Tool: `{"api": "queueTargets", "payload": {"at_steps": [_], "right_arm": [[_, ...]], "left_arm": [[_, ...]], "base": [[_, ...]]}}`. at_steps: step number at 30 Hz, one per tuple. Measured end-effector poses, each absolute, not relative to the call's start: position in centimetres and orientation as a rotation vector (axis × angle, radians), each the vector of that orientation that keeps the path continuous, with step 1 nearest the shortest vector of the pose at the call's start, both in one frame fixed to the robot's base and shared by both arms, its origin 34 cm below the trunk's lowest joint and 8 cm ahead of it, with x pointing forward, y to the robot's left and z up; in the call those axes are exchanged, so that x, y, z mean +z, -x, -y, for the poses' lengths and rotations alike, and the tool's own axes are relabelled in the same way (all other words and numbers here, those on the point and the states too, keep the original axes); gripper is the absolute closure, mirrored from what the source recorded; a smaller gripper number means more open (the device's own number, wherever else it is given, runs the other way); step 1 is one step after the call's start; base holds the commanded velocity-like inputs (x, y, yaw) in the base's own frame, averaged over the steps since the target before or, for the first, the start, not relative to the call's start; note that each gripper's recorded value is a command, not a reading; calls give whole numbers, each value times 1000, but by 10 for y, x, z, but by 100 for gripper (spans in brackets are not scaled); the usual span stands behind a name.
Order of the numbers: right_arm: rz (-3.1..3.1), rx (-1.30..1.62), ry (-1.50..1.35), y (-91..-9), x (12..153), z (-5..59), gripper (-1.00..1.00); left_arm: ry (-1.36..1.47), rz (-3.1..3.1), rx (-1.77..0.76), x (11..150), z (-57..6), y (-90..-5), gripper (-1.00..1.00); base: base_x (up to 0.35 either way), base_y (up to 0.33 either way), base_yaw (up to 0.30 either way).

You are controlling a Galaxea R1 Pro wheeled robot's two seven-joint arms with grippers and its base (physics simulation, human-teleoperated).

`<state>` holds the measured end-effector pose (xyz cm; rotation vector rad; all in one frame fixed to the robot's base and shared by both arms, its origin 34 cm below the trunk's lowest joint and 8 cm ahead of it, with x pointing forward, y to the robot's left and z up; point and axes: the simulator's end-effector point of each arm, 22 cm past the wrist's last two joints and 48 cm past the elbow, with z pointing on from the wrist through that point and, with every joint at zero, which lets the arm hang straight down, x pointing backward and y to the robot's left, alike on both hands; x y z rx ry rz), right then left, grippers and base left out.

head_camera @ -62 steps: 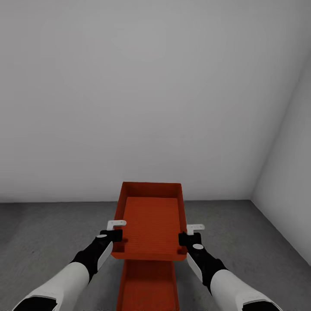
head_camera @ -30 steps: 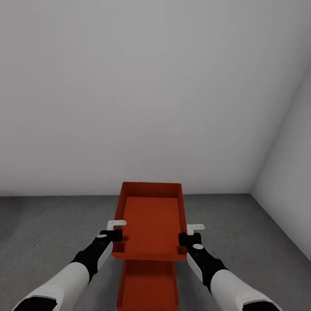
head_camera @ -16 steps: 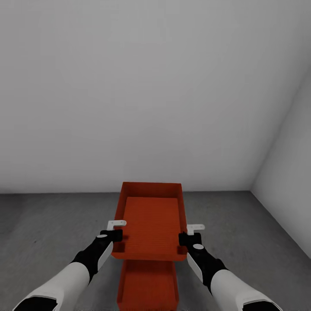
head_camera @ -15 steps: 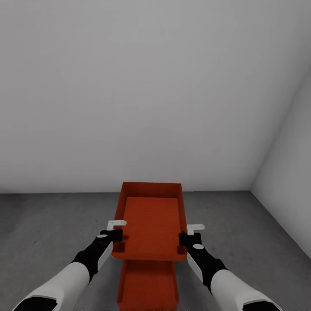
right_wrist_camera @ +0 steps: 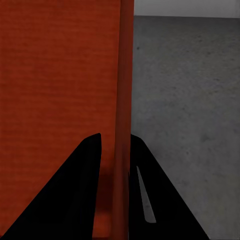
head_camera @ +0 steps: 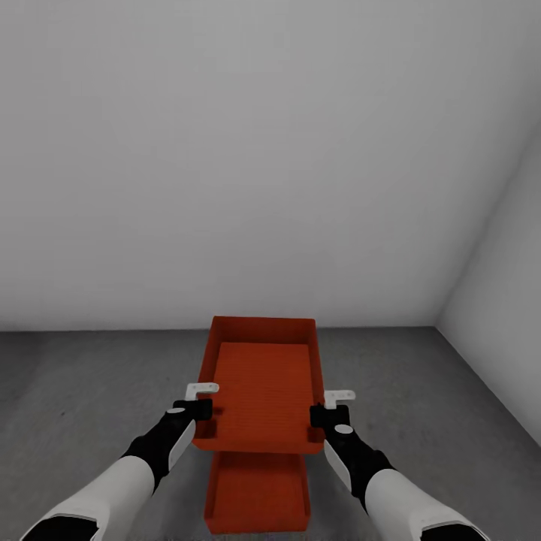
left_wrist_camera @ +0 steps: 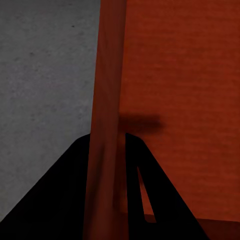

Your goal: Move the two storage containers from the living room to the garage. In the garage, place one container on the floor and stack the other container on top of it (either order is fine).

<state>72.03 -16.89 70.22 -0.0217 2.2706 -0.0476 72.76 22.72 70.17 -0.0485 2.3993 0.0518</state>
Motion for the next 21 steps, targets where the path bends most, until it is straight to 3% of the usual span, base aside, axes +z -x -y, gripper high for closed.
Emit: {"api": "queueTargets", "payload": {"at_steps": [21], "right_arm": [[-2304,-47,24,-714,683,170,100]], "left_arm": [[50,-2432,54,682,-226,-721,100]], "base": [[0,0,0]]}}
